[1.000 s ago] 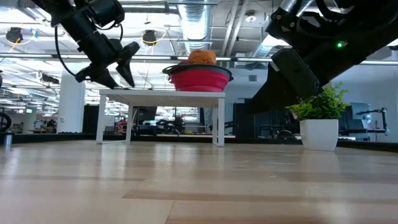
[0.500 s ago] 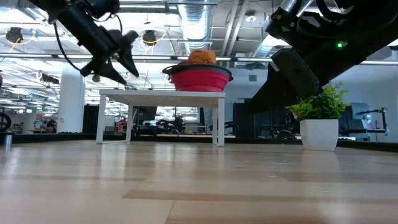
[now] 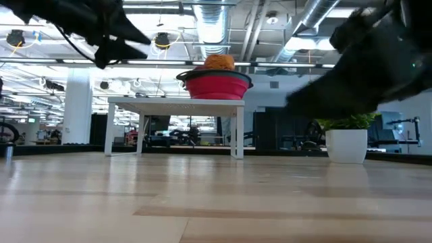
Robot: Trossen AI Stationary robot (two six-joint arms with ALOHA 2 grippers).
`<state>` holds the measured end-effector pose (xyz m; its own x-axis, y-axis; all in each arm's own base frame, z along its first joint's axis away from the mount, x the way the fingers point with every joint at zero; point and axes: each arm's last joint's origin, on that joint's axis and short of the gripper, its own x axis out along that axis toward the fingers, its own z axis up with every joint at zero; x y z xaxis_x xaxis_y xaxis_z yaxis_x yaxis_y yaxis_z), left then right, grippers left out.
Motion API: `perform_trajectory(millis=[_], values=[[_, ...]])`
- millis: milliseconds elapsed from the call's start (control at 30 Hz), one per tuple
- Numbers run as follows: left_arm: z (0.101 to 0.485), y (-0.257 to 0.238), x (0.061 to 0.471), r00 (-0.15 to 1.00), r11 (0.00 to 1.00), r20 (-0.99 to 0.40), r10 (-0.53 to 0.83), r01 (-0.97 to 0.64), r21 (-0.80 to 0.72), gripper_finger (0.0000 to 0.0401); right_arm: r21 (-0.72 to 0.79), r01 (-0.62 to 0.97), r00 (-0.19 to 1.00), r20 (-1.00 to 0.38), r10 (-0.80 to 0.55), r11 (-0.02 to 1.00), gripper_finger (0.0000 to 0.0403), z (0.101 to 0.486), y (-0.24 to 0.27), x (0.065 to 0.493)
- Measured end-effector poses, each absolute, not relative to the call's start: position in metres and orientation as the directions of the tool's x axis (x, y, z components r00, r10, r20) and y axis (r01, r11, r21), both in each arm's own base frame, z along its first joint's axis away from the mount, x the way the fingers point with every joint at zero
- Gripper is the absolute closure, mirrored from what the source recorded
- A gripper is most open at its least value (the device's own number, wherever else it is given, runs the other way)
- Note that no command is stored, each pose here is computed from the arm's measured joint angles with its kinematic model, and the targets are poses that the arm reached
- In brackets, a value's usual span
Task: Pick & Place Fruit
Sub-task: Return to Home Position
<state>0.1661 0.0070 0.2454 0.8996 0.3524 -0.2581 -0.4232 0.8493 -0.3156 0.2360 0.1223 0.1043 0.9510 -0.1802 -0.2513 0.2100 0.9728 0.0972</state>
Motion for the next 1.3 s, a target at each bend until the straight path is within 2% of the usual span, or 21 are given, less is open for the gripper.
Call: perform_trajectory(millis=[133,233,400,500,733,967,1133,1300], values=[[0.233,-0.011,0.168,0.954,0.896,-0.129,0.270,-0.298,-0.330,0.0213,0.160,-0.059,0.992,-0.104,0.076,0.985,0.0130,0.120,0.102,0.223],[0.227,-0.018,0.167,0.968,0.907,-0.063,0.245,-0.251,-0.337,0.0217,0.173,-0.137,0.989,-0.035,0.145,0.975,0.0130,0.130,0.078,0.208],[0.221,-0.018,0.166,0.968,0.907,-0.064,0.243,-0.250,-0.339,0.0222,0.186,-0.051,0.999,0.014,0.049,0.981,0.0130,0.140,0.041,0.180],[0.218,-0.018,0.165,0.967,0.907,-0.070,0.243,-0.252,-0.337,0.0222,0.195,-0.051,0.997,0.060,0.040,0.979,0.0130,0.147,0.029,0.166],[0.211,-0.017,0.164,0.959,0.892,-0.083,0.272,-0.284,-0.352,0.0222,0.175,-0.048,0.995,-0.073,0.062,0.983,0.0130,0.151,0.022,0.153],[0.208,-0.017,0.163,0.956,0.880,-0.083,0.280,-0.290,-0.375,0.0226,0.144,-0.084,0.994,-0.060,0.093,0.986,0.0130,0.162,0.020,0.134],[0.208,-0.017,0.163,0.956,0.880,-0.083,0.281,-0.291,-0.375,0.0225,0.122,-0.065,0.990,-0.113,0.079,0.990,0.0130,0.160,0.015,0.118],[0.208,-0.017,0.163,0.956,0.880,-0.080,0.281,-0.290,-0.376,0.0224,0.116,-0.051,0.995,-0.074,0.060,0.992,0.0130,0.162,0.011,0.102]])
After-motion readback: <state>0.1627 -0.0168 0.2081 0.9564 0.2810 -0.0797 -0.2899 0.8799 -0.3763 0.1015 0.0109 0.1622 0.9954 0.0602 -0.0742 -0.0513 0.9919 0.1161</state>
